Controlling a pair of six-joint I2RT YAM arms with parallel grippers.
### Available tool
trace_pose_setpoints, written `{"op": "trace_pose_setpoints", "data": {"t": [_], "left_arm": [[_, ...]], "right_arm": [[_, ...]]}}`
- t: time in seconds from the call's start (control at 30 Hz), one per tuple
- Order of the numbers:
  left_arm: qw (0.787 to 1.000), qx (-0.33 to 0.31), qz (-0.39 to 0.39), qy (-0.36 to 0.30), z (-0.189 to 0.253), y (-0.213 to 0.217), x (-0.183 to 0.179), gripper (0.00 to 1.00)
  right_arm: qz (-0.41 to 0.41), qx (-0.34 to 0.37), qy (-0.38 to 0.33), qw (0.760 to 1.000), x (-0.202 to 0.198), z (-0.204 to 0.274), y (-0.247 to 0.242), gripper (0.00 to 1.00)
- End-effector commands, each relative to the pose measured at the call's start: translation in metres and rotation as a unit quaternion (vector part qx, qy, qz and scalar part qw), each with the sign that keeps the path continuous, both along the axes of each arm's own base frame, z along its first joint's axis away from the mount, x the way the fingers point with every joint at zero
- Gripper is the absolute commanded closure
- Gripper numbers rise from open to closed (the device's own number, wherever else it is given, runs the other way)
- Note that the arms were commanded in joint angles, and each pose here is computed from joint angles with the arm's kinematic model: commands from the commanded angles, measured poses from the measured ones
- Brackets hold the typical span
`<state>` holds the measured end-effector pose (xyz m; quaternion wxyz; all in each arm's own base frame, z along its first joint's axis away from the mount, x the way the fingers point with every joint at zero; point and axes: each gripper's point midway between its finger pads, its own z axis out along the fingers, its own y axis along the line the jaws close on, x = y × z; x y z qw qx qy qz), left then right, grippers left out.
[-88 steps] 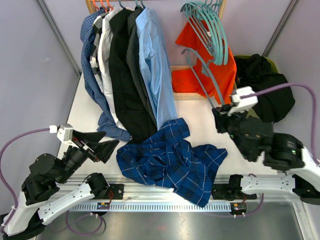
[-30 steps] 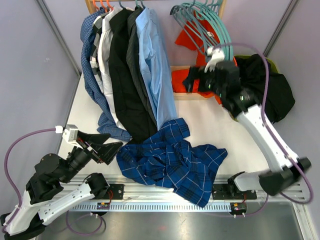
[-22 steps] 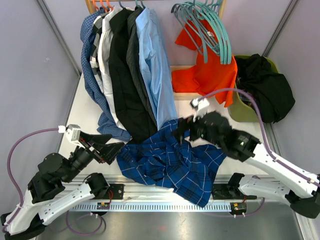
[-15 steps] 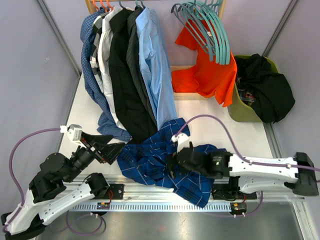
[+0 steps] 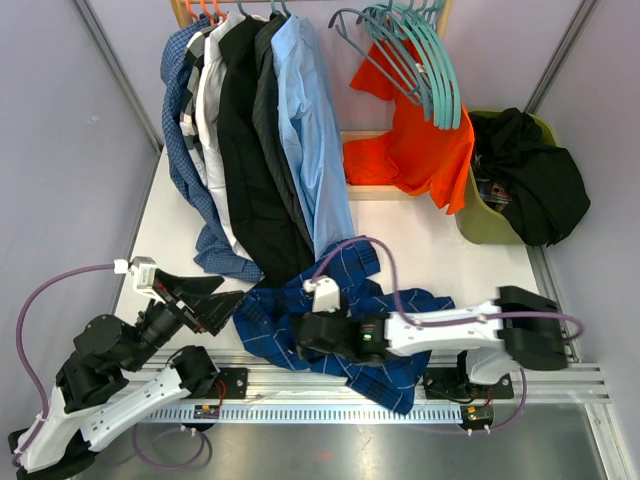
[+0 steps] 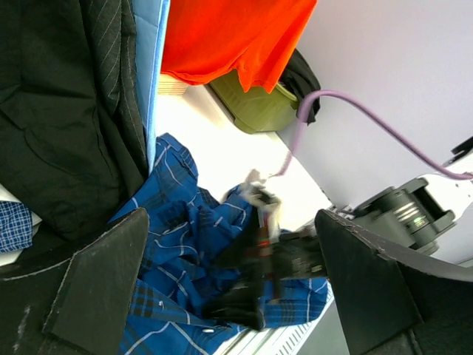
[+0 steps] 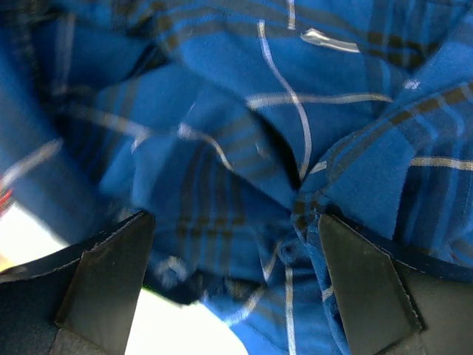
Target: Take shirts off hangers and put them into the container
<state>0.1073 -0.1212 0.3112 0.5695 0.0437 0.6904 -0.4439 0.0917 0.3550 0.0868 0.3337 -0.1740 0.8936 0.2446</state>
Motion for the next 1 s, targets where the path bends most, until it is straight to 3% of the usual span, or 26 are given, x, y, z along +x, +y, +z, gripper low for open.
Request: {"op": "trace_pose_setpoints", "data": {"t": [0.0,0.1,0.23,0.47,0.53,0.63,0.67,0.7,0.8,0.83,0.97], "left_arm": [[1.0,-0.024,-0.008,-0.004,0.006,0.002,-0.006,0.01],[0.999,-0.031,-0.008,-0.008,0.008,0.007,-0.009,0.01],[0.999,-0.034,-0.006,-0.011,0.01,0.013,-0.012,0.01],[0.999,-0.041,-0.007,-0.014,0.008,0.015,-0.014,0.01],[0.999,-0.04,-0.011,-0.012,0.007,0.012,-0.014,0.01],[0.999,-0.039,-0.013,-0.01,0.006,0.009,-0.013,0.01],[0.999,-0.038,-0.014,-0.008,0.006,0.008,-0.013,0.01],[0.999,-0.04,-0.014,-0.009,0.006,0.009,-0.013,0.01],[0.999,-0.041,-0.015,-0.003,0.004,0.007,-0.012,0.01],[0.999,-0.042,-0.016,0.0,0.003,0.006,-0.013,0.01],[0.999,-0.044,-0.018,0.004,0.0,0.003,-0.012,0.01]], "right_arm": [[-0.079,-0.09,-0.035,0.992,0.026,-0.012,0.008,0.0],[-0.154,-0.183,-0.043,0.97,0.036,-0.032,-0.009,0.01],[-0.224,-0.246,-0.05,0.942,0.038,-0.048,-0.042,0.0],[-0.258,-0.351,-0.025,0.9,0.021,-0.092,-0.099,0.01],[-0.244,-0.368,-0.003,0.897,0.012,-0.109,-0.104,0.0],[-0.193,-0.32,0.053,0.926,-0.004,-0.147,-0.09,0.01],[-0.189,-0.249,0.073,0.947,-0.005,-0.152,-0.062,0.02],[-0.175,-0.225,0.085,0.955,-0.008,-0.156,-0.055,0.08],[-0.155,-0.152,0.131,0.967,-0.02,-0.167,-0.038,0.89],[-0.157,-0.148,0.13,0.968,-0.019,-0.166,-0.034,1.0],[-0.179,-0.211,0.104,0.955,-0.012,-0.164,-0.052,1.0]]}}
